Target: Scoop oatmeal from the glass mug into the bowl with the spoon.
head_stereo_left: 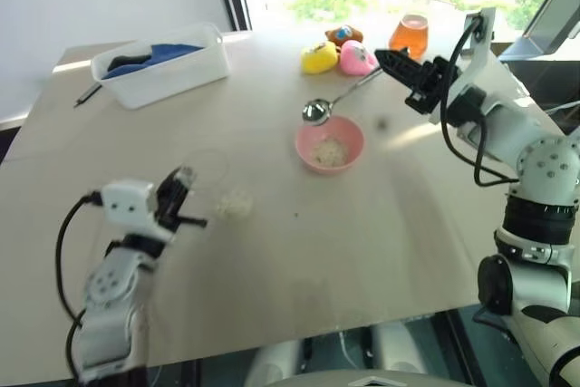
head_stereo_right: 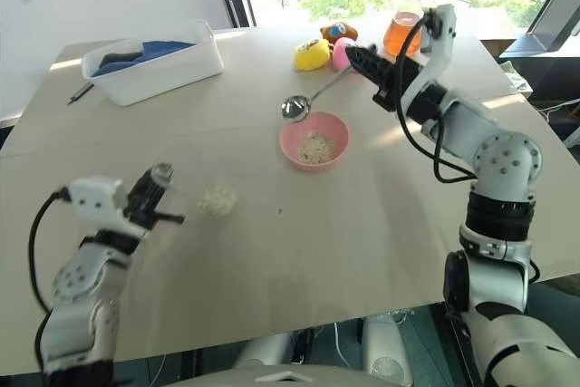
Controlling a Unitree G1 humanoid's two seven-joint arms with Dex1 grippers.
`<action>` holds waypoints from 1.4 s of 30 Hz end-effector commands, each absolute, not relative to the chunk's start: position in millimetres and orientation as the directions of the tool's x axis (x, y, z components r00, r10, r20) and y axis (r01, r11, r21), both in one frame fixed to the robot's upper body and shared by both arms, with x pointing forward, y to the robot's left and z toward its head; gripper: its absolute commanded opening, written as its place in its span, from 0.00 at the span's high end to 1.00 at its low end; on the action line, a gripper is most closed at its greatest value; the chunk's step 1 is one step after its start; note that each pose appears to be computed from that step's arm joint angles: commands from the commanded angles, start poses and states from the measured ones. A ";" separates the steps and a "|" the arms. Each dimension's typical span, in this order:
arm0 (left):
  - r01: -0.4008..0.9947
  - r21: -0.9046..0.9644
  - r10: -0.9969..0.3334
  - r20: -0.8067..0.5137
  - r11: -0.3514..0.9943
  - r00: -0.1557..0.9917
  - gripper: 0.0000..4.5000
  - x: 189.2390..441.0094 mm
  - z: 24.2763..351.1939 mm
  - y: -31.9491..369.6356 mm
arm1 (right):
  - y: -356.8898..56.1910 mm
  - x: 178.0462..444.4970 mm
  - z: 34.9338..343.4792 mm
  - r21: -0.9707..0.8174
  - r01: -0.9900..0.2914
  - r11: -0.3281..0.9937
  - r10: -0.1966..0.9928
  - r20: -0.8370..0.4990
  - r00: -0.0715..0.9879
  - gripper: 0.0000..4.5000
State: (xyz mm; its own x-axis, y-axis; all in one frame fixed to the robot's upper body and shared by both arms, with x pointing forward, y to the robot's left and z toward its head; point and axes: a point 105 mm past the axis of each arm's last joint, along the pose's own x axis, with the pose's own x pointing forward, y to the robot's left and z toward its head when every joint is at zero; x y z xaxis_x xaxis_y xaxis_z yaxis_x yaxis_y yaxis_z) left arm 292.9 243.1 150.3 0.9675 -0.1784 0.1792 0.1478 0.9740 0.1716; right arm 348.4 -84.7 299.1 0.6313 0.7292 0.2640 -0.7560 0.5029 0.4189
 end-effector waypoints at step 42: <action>0.266 0.575 -0.493 0.283 0.773 0.823 0.99 371.5 204.3 185.0 | 35.4 335.8 235.4 -0.054 -0.944 0.326 0.941 -0.073 0.329 1.00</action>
